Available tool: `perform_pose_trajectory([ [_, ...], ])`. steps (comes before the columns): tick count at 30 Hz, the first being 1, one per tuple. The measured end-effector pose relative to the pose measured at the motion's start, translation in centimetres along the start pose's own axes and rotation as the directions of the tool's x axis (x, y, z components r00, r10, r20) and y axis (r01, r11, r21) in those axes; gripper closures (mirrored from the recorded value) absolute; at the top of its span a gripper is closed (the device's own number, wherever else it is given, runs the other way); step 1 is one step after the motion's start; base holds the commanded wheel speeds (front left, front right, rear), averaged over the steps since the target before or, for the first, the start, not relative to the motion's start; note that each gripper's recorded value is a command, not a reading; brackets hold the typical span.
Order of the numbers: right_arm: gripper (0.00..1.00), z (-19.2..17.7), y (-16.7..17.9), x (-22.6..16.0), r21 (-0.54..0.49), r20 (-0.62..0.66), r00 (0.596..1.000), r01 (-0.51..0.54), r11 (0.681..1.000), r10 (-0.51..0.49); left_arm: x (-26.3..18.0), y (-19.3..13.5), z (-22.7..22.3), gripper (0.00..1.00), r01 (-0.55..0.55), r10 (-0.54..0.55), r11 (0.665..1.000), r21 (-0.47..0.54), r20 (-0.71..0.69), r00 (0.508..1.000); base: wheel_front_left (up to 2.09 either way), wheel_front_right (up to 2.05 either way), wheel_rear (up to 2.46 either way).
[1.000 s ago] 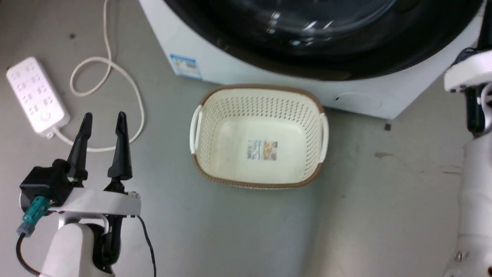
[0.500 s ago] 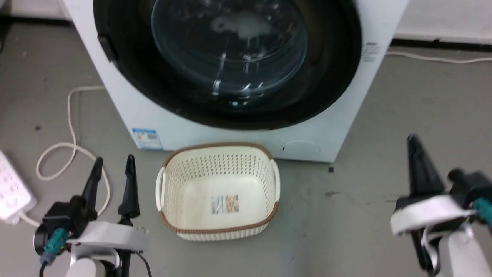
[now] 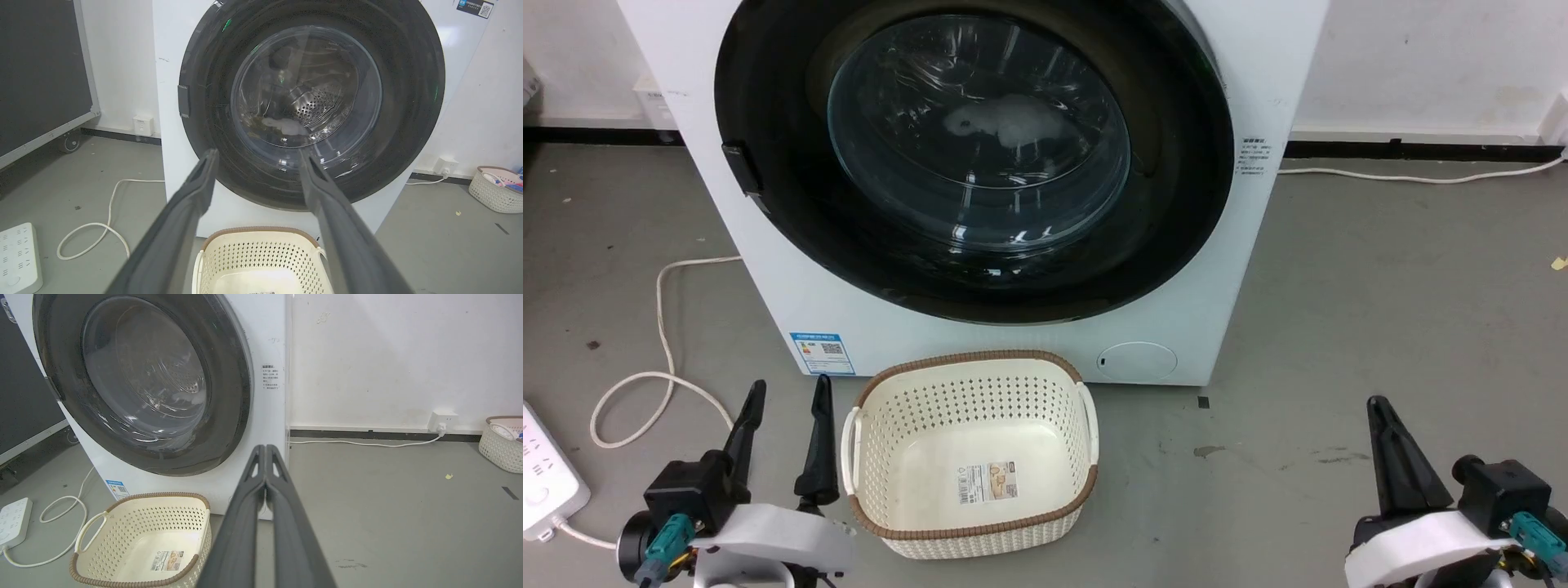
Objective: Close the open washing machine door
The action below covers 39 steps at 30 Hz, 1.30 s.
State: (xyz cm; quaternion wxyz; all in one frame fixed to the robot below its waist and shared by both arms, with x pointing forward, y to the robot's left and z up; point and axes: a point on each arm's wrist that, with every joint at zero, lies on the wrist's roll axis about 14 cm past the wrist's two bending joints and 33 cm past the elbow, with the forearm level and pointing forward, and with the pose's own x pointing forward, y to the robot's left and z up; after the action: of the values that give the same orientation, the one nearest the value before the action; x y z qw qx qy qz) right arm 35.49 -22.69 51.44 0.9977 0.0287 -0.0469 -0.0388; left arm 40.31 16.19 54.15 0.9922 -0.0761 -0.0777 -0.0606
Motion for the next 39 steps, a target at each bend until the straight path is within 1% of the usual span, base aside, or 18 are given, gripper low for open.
perform_pose_trajectory([
  [1, 0.60, 0.0, 0.0, -0.1, 0.006, -0.002, 1.000, 0.001, 1.000, -0.001, -0.1, 0.0, 0.0, 0.00, 0.001, -0.001, 1.000, 0.000, -0.003, 1.000, 0.00, 0.00, 0.00],
  [2, 0.60, -0.1, 0.0, -0.1, 0.008, -0.007, 1.000, 0.001, 1.000, -0.001, -0.2, -0.1, -0.1, 0.00, 0.002, -0.002, 1.000, 0.000, -0.004, 1.000, 0.00, 0.00, 0.00],
  [3, 0.00, -0.2, 0.0, -0.2, 0.010, -0.008, 1.000, 0.001, 1.000, -0.001, -0.3, -0.1, -0.1, 0.00, 0.002, -0.002, 1.000, 0.000, -0.005, 1.000, 0.00, 0.00, 0.00],
  [12, 0.00, -0.1, 0.7, -0.2, 0.012, -0.009, 1.000, -0.019, 1.000, 0.019, -0.4, -0.3, 0.0, 0.00, 0.007, -0.007, 1.000, 0.002, -0.009, 1.000, 0.00, 0.00, 0.00],
  [35, 0.00, -0.2, 1.9, 0.0, 0.024, -0.013, 0.998, -0.055, 0.998, 0.055, -0.6, 0.5, -0.7, 0.00, -0.012, 0.011, 1.000, -0.006, -0.051, 0.999, 0.00, 0.00, 0.00],
  [36, 1.00, -0.2, 2.0, 0.0, 0.024, -0.013, 0.998, -0.056, 0.998, 0.056, -0.6, 0.5, -0.7, 1.00, -0.012, 0.012, 1.000, -0.005, -0.051, 0.999, 0.00, 0.00, 0.00],
  [39, 1.00, -0.2, 2.0, 0.0, 0.024, -0.013, 0.998, -0.056, 0.998, 0.056, -0.6, 0.5, -0.7, 1.00, -0.012, 0.011, 1.000, -0.005, -0.051, 0.999, 0.00, 0.00, 0.00],
])
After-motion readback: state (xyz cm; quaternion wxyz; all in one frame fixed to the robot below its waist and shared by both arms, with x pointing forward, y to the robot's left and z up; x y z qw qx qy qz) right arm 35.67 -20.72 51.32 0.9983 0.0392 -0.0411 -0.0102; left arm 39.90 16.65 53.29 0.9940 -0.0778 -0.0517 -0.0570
